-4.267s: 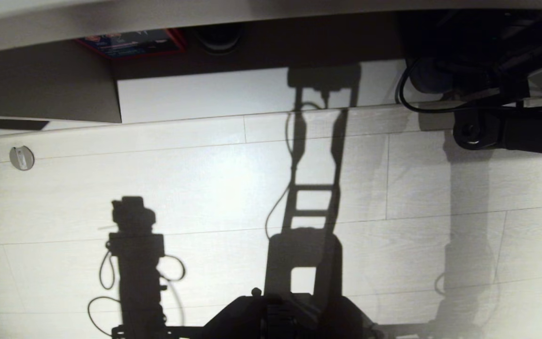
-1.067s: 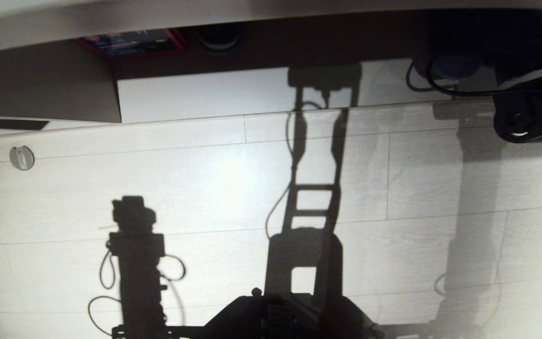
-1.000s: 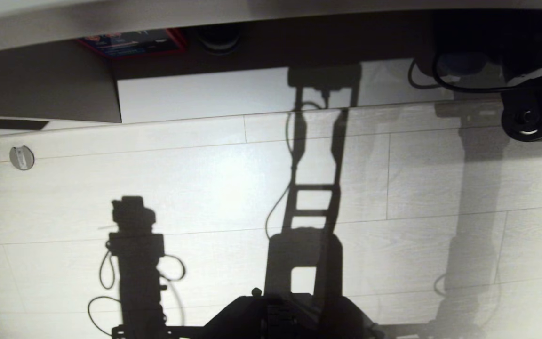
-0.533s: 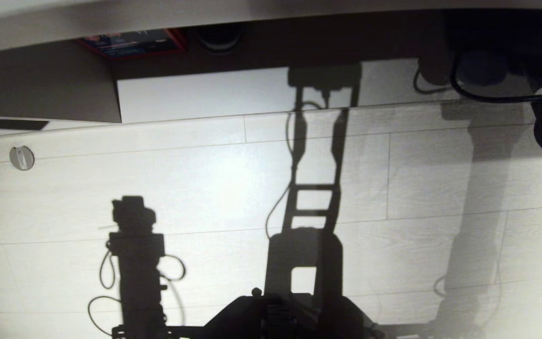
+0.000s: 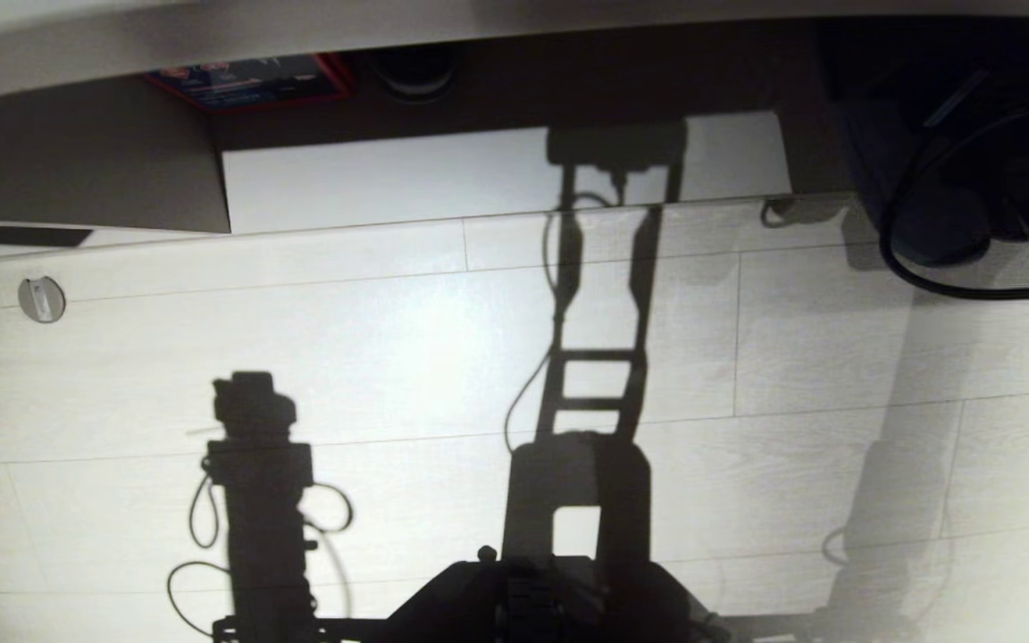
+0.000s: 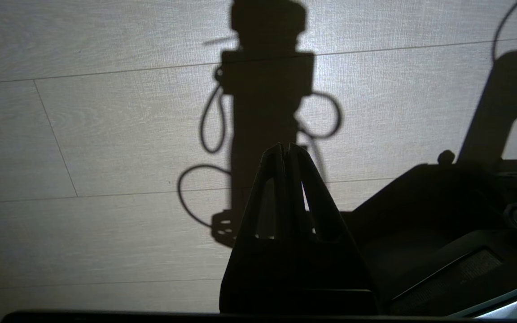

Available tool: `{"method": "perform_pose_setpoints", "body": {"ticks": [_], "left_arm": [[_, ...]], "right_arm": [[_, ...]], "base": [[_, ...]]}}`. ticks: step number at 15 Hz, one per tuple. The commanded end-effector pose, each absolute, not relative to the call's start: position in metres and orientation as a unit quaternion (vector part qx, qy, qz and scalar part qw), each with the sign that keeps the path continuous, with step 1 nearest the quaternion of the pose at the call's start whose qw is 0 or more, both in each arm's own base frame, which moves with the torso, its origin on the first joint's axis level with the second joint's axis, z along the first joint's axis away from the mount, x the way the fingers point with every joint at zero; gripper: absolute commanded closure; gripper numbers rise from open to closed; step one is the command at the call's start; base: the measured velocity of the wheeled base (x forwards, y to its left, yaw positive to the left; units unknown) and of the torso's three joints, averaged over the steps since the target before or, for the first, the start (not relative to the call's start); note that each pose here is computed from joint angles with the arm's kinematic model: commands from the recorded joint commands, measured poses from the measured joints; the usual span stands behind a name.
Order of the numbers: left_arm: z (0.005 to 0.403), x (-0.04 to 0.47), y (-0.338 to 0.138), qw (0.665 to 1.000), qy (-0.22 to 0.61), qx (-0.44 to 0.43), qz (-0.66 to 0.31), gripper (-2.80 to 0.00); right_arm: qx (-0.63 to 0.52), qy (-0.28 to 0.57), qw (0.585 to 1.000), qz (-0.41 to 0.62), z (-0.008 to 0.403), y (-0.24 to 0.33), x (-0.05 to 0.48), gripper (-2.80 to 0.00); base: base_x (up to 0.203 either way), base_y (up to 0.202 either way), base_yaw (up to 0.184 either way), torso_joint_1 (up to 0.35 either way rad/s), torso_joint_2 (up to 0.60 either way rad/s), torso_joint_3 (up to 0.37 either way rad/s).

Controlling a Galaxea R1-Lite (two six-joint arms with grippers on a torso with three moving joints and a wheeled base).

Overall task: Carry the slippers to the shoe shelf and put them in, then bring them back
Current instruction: Pick up the slippers in the shoe cabinet, then place the slippers on the floor

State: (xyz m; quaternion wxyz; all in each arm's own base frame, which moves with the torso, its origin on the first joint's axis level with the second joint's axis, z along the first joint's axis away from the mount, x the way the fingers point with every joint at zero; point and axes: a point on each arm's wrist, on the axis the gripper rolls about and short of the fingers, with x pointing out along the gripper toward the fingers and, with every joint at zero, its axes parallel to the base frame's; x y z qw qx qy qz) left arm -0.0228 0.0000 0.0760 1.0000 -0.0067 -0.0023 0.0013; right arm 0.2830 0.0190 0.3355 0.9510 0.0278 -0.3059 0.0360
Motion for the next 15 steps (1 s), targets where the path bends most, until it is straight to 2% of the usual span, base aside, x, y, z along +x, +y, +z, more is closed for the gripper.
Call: {"method": "perform_pose_setpoints", "body": {"ticks": [1, 15], "left_arm": [[0.076, -0.023, 0.000, 1.000, -0.002, -0.007, 0.002, 0.00], [0.076, -0.023, 0.000, 1.000, -0.003, -0.007, 0.002, 0.00]], "right_arm": [[0.028, -0.306, 0.951, 0.036, 0.334, 0.017, 0.247, 0.00], [0.024, -0.212, 0.976, 0.034, 0.263, 0.011, 0.158, 0.00]], "base": [[0.000, 0.000, 0.000, 0.000, 0.00, 0.000], [0.000, 0.000, 0.000, 0.000, 0.00, 0.000]]}}
